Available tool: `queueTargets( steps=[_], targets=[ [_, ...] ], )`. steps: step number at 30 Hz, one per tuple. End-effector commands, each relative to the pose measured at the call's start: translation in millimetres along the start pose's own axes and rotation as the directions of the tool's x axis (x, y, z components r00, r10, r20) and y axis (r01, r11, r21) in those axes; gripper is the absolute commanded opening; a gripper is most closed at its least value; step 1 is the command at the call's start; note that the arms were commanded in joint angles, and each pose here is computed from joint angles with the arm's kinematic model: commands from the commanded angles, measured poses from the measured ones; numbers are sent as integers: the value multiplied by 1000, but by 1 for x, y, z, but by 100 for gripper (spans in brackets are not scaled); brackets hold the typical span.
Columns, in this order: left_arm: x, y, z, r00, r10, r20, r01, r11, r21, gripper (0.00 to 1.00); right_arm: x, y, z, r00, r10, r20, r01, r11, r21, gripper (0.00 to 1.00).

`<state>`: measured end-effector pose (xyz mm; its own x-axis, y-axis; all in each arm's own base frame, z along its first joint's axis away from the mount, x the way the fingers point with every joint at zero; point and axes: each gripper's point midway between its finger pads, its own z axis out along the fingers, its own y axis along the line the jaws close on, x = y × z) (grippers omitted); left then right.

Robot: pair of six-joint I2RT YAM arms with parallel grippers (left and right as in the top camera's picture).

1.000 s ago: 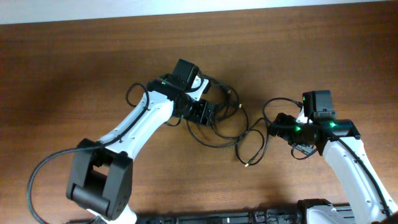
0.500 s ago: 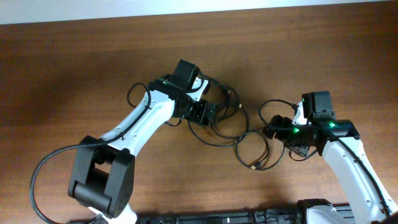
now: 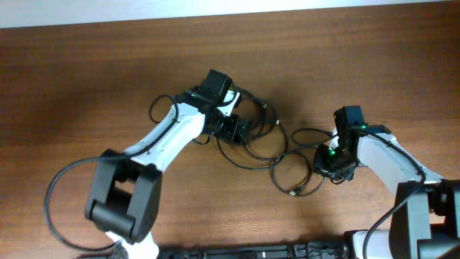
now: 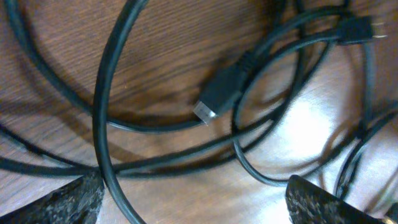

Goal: Untangle cables

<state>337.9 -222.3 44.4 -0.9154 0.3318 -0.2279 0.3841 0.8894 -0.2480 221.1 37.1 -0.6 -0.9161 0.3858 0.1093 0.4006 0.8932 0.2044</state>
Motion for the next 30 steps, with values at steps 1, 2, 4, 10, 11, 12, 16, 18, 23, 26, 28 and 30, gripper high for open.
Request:
queueTargets(
  steps=[1, 2, 4, 10, 11, 12, 16, 18, 23, 26, 28, 30],
  targets=[
    [6, 11, 29, 999, -22, -48, 21, 1000, -20, 93, -8, 36, -15, 996, -89, 5, 88, 982, -170, 16],
    [9, 13, 35, 998, -26, -65, 24, 999, -22, 93, -12, 48, -24, 995, -97, 15, 98, 972, -216, 16],
    [14, 16, 46, 995, -32, -93, 30, 999, -27, 92, -24, 67, -58, 983, -160, 94, 179, 948, -263, 7],
    [22, 20, 57, 991, -41, -126, 37, 999, -32, 92, -28, 103, -199, 830, -261, 493, 428, 865, -263, 4],
    [22, 20, 57, 991, -41, -126, 37, 999, -32, 93, -23, 108, -227, 779, -259, 571, 469, 846, -256, 4],
    [22, 20, 57, 991, -41, -126, 37, 999, -32, 93, -16, 113, -259, 709, -253, 658, 516, 822, -241, 4],
    [22, 20, 57, 991, -41, -127, 37, 999, -32, 93, -4, 106, -357, 427, -176, 887, 538, 838, -93, 4],
    [22, 20, 57, 991, -41, -127, 37, 999, -32, 93, 0, 93, -389, 318, -138, 938, 487, 873, -37, 4],
    [22, 20, 57, 991, -41, -130, 37, 999, -33, 93, -16, 57, -455, 52, -30, 998, 262, 965, 16, 4],
    [23, 20, 57, 991, -41, -130, 37, 999, -33, 93, -20, 30, -494, -113, 27, 993, 92, 996, -17, 5],
    [23, 20, 57, 991, -42, -130, 38, 999, -33, 93, -17, 6, -516, -215, 59, 975, -44, 997, -70, 5],
    [23, 20, 57, 991, -42, -130, 38, 999, -33, 93, -10, -25, -528, -289, 68, 955, -215, 967, -134, 4]
  ],
)
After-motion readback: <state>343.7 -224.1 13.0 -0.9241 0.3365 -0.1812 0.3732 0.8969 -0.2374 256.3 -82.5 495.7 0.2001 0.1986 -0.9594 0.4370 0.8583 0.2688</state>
